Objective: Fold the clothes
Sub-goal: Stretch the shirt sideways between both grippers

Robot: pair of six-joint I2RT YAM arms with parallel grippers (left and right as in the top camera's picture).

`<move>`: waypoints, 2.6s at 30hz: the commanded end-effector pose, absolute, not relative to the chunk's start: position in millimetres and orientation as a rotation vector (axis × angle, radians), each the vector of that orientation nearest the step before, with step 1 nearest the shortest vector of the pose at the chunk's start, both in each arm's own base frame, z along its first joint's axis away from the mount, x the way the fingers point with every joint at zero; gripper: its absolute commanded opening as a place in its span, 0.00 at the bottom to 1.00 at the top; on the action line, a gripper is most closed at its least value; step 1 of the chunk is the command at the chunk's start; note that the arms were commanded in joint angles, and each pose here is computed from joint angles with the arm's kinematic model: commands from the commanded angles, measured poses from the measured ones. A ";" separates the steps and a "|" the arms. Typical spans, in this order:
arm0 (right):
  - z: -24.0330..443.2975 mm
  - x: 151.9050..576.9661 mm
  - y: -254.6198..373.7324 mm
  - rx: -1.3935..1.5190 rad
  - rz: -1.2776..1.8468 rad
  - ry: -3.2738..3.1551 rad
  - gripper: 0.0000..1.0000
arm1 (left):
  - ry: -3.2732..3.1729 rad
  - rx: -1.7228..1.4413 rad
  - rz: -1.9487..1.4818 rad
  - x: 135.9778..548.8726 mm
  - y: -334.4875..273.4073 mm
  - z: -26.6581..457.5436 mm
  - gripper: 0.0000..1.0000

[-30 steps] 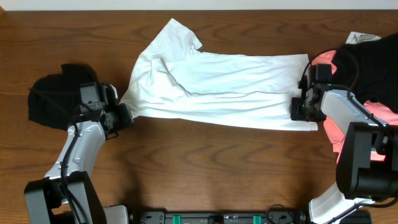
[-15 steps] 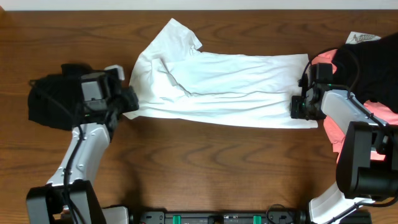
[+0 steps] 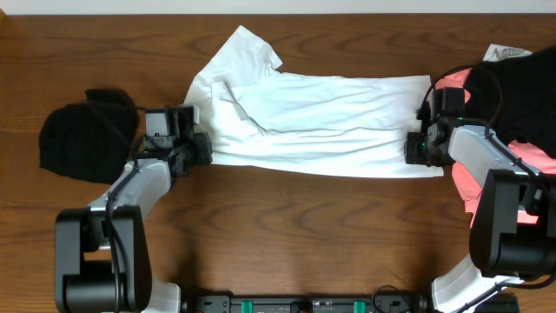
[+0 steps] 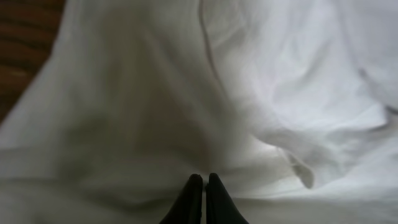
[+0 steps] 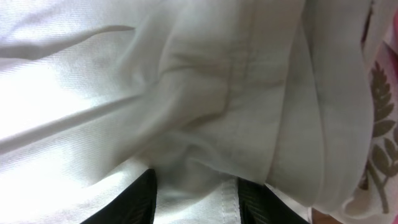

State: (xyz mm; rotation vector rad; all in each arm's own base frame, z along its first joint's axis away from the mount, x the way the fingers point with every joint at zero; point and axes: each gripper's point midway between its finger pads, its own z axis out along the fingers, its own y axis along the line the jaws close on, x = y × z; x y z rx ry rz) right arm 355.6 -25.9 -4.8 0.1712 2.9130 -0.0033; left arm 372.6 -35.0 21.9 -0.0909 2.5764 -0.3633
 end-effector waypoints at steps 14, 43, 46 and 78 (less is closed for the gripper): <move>-38.5 323.3 -1.0 0.147 0.138 3.062 0.44 | 2.843 -0.137 -0.360 326.7 -33.9 -34.4 0.06; -28.2 220.0 -24.4 0.381 -0.163 3.452 0.49 | 3.288 -0.786 0.352 186.5 50.9 -43.9 0.06; -30.8 216.8 -26.6 0.412 -0.192 3.447 0.49 | 3.282 -0.853 0.333 183.8 55.5 -43.8 0.06; 59.2 300.8 -17.6 0.270 0.007 2.957 0.59 | 2.798 -0.619 -0.142 251.3 25.5 69.9 0.25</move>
